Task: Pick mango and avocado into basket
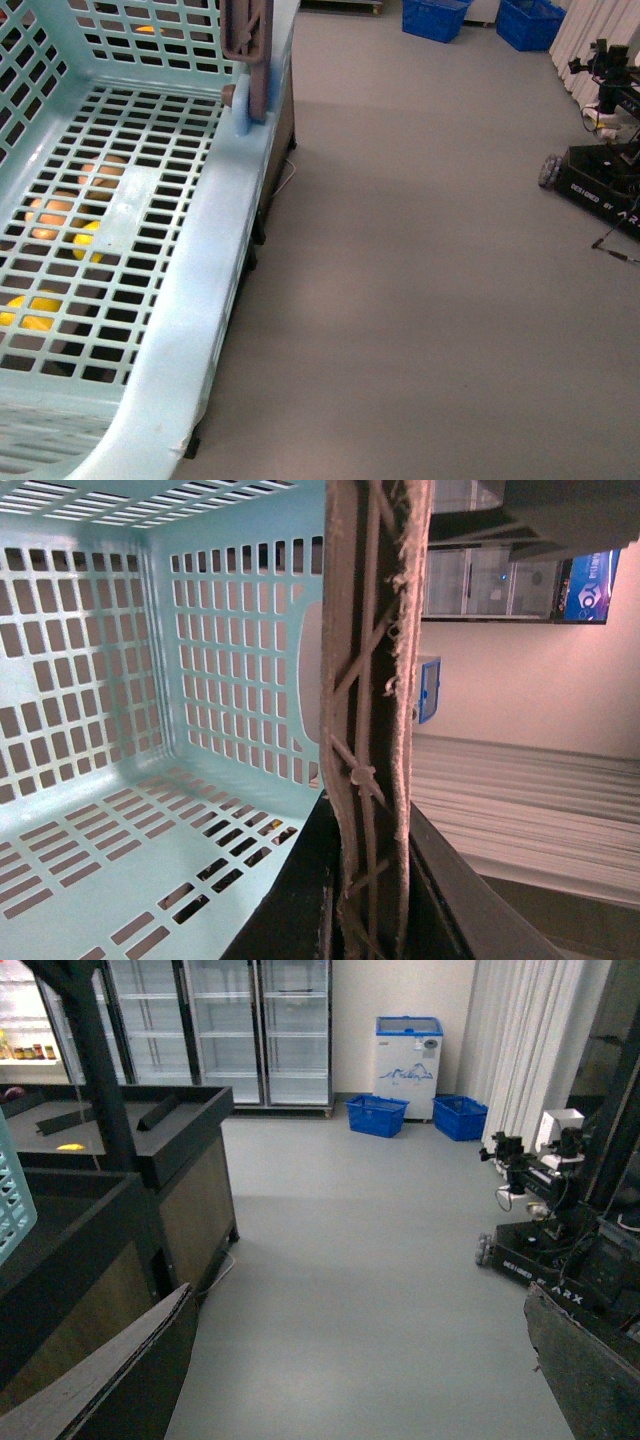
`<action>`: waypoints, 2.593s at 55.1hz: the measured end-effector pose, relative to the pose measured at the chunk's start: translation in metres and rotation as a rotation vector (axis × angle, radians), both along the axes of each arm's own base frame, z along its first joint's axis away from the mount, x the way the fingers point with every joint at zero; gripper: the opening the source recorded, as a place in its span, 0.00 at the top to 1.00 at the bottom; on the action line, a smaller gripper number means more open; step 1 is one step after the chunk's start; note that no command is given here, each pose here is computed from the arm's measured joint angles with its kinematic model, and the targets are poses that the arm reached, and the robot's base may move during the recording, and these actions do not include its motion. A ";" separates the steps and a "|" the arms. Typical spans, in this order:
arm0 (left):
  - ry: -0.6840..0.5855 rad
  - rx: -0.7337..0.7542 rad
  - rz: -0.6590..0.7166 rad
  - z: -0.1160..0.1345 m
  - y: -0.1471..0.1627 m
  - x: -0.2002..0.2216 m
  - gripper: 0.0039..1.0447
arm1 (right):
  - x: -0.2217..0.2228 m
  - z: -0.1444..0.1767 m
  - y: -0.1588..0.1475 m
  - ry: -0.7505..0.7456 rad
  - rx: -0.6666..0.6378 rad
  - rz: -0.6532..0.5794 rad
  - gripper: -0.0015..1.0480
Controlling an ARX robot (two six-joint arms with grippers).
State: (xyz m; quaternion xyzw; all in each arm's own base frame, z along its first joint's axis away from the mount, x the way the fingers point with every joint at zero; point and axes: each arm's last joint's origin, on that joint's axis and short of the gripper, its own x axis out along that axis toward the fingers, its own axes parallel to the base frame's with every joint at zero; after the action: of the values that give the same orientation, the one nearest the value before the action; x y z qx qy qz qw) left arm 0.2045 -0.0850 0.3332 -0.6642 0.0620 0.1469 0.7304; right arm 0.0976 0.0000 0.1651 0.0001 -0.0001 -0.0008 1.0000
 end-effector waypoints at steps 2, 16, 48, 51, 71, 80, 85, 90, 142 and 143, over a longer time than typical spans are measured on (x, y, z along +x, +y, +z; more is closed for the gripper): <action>0.001 0.001 0.000 0.000 0.000 0.000 0.89 | 0.000 -0.001 0.000 0.004 0.000 0.002 0.07; 0.001 0.002 0.004 0.000 0.000 0.000 0.89 | 0.000 0.000 0.000 0.001 0.000 0.002 0.07; -0.001 0.002 0.005 0.000 0.000 -0.001 0.89 | 0.000 0.000 0.000 -0.001 0.000 0.002 0.07; -0.001 0.003 0.005 0.000 0.001 -0.001 0.89 | 0.000 0.000 0.000 0.001 0.000 0.003 0.07; 0.000 0.000 0.003 0.000 0.001 -0.001 0.89 | 0.000 0.000 0.000 0.000 0.000 0.003 0.07; -0.001 0.003 0.005 0.000 0.001 -0.001 0.89 | 0.000 0.000 0.000 0.001 0.000 0.003 0.07; -0.001 0.002 0.004 0.000 0.001 -0.001 0.89 | 0.000 0.000 0.000 -0.001 0.000 0.002 0.07; 0.001 0.003 0.003 0.000 0.000 -0.001 0.89 | 0.000 -0.001 0.000 0.005 0.000 0.003 0.07; 0.001 0.001 0.001 0.000 0.000 -0.001 0.89 | 0.000 0.000 0.000 0.001 0.000 0.002 0.07; 0.001 0.001 0.003 0.000 0.000 -0.001 0.89 | 0.000 0.000 0.000 0.002 0.000 0.002 0.07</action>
State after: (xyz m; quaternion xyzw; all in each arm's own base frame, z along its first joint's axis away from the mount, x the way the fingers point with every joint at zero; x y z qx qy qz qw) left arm 0.2038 -0.0845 0.3327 -0.6638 0.0614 0.1482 0.7305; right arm 0.0977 0.0001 0.1647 0.0001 0.0007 0.0002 1.0000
